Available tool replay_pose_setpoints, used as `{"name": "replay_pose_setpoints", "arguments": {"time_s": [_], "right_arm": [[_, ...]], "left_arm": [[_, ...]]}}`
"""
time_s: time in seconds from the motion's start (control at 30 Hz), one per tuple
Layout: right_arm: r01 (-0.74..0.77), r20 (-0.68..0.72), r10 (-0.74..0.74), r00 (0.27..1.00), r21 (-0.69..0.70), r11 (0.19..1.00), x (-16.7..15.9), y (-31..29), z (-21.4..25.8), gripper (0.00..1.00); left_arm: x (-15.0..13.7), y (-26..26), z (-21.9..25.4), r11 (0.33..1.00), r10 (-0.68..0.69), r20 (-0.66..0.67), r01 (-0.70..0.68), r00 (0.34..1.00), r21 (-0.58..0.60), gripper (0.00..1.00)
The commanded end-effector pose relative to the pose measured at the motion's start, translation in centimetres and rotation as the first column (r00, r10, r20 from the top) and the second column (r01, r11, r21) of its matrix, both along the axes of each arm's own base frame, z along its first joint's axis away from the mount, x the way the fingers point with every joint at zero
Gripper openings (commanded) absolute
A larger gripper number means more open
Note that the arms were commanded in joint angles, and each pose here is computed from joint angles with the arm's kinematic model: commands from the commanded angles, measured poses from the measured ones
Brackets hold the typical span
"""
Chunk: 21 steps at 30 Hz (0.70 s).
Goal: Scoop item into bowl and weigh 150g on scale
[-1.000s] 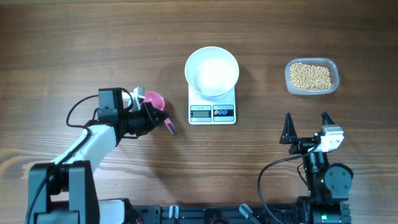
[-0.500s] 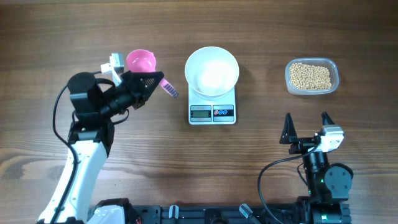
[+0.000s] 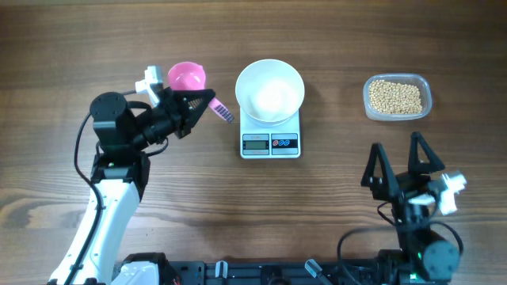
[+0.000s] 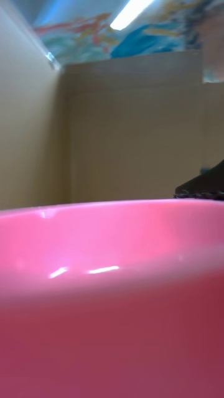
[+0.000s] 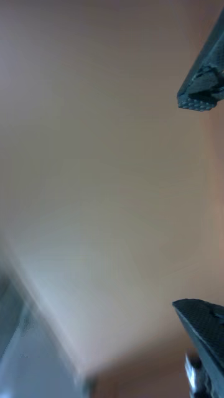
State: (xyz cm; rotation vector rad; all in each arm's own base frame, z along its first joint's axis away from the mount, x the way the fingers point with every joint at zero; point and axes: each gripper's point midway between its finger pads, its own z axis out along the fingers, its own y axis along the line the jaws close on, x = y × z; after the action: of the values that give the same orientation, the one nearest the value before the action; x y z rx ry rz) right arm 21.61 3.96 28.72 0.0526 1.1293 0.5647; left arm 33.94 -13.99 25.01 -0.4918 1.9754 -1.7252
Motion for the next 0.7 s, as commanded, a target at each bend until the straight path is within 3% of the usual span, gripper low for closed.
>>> {"name": "replay_pose_setpoints", "arguments": {"time_s": [0.0,0.17,0.23,0.33,0.43,0.53,0.67], "right_arm": [[-0.210,0.009,0.212,0.977,-0.082,0.974,-1.7,3.7,3.2,1.00],[-0.261,-0.235,0.213,0.948,-0.194,0.946,1.5,4.8,4.5,1.00],[-0.361,-0.361,0.278,0.890,-0.187,0.914,3.5,6.0,5.0,1.00],[-0.603,-0.457,0.496,0.738,-0.117,0.789,5.6,9.1,5.7,1.00],[-0.760,-0.489,0.678,0.549,0.047,0.649,6.7,11.1,5.8,1.00],[-0.775,-0.510,0.801,0.312,0.351,0.526,8.7,11.9,4.0,1.00],[-0.799,-0.496,0.860,0.120,0.466,0.380,9.6,14.0,1.9,0.98]], "left_arm": [[0.1,-1.3,2.5,1.000,-0.005,0.117,0.006,0.993,-0.001,0.04],[1.0,-1.6,2.8,0.997,0.068,0.098,-0.065,0.993,-0.029,0.04],[1.1,-1.9,2.8,0.996,0.080,0.089,-0.077,0.993,-0.034,0.04],[1.3,-2.4,2.8,0.995,0.098,0.088,-0.096,0.991,-0.035,0.04],[1.1,-2.8,3.4,0.995,0.091,0.116,-0.087,0.989,-0.042,0.04],[1.4,-2.7,4.0,0.993,0.115,0.142,-0.109,0.983,-0.049,0.04],[2.4,-2.1,4.5,0.979,0.199,0.156,-0.191,0.967,-0.064,0.04]]}}
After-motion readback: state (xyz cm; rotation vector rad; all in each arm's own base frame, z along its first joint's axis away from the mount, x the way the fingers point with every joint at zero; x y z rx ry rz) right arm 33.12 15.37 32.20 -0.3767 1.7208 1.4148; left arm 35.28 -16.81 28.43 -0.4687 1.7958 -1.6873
